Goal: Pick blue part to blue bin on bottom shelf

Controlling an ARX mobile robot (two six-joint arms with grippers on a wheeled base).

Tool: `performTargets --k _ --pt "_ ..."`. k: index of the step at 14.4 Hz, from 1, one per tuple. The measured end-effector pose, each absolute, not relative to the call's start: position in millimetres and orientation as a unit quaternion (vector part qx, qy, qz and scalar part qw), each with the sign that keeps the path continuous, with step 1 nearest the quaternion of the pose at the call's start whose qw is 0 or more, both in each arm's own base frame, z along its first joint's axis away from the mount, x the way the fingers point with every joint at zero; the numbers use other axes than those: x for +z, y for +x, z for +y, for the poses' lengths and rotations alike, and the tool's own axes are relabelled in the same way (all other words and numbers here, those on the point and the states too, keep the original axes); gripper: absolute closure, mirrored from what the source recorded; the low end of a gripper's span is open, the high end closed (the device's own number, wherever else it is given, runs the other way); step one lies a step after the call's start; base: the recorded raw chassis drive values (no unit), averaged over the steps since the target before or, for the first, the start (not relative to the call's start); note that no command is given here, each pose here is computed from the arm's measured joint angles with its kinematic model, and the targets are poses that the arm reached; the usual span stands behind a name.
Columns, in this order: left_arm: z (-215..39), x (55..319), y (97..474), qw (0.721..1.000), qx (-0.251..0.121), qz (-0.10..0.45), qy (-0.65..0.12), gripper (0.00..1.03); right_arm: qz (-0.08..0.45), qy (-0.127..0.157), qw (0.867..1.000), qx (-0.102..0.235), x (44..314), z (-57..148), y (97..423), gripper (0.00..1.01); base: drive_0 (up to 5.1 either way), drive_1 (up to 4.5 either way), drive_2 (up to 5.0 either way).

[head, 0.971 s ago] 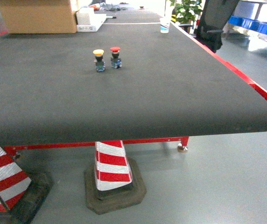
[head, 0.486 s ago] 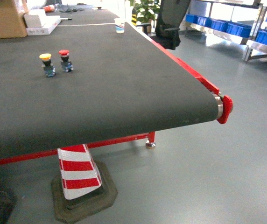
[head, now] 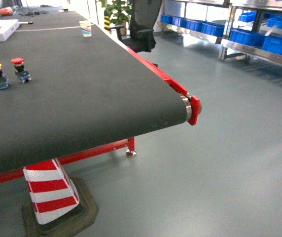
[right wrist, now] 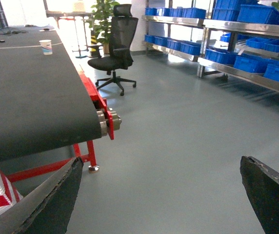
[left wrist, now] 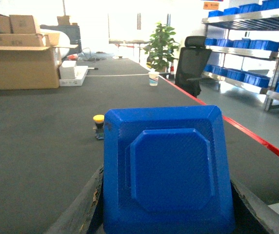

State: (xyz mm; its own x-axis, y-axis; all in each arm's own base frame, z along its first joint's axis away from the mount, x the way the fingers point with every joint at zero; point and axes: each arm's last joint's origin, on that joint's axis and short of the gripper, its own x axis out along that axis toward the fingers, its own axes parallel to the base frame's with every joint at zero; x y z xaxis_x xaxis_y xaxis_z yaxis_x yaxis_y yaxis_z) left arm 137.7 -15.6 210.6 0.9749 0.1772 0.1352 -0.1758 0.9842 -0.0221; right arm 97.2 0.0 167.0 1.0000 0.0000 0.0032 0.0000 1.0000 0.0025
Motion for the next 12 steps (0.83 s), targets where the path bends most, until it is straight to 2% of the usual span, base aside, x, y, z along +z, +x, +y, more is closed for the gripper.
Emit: performTargets --k 12 --pt "-15.6 210.6 137.7 0.994 0.089 -0.068 -0.005 0.58 -0.002 0.001 1.0 0.0 167.0 0.0 97.2 0.03 -1.6 -1.6 -1.6"
